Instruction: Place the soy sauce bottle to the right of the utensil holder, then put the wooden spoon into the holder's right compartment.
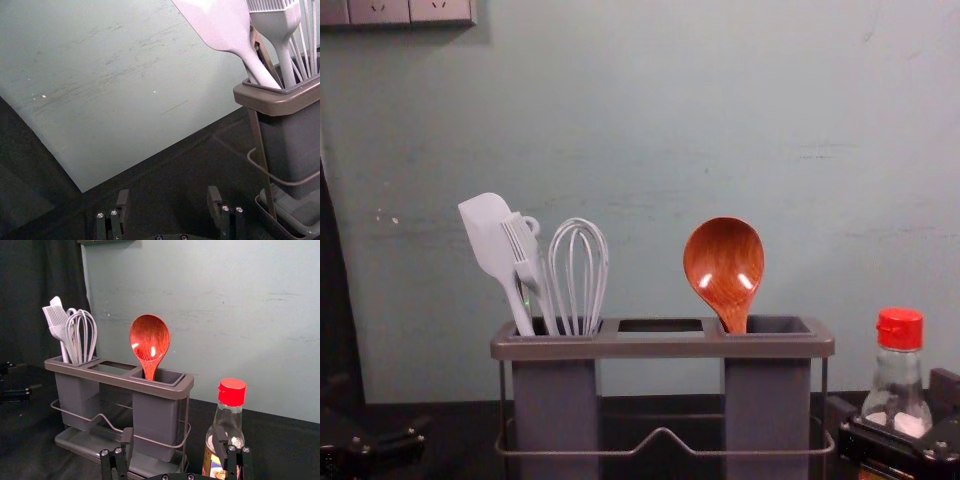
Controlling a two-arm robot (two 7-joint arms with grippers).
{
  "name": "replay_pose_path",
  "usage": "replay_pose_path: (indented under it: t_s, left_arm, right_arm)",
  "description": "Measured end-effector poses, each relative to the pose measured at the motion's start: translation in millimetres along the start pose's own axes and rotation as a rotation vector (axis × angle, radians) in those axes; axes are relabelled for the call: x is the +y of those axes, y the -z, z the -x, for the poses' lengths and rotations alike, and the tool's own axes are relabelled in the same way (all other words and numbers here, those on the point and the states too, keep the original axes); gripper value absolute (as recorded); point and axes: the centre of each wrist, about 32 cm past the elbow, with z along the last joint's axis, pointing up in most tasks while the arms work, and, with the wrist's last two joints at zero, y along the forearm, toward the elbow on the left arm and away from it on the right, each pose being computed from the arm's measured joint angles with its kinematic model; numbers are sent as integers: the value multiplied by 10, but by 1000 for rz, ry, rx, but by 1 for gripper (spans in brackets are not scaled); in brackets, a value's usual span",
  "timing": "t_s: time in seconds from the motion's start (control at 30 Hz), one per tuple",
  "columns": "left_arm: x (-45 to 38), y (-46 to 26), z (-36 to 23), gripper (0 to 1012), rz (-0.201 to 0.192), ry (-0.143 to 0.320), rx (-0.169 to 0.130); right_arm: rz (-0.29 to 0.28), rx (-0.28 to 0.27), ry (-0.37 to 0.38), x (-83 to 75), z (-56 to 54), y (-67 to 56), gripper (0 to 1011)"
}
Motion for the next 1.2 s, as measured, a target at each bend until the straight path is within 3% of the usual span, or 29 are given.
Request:
replay_pose_path:
  t_s: [1.2]
  left_arm:
    - [0, 0, 0, 1011, 0, 0, 0]
  right_arm:
    - [0, 1, 0, 0, -1, 0, 1004]
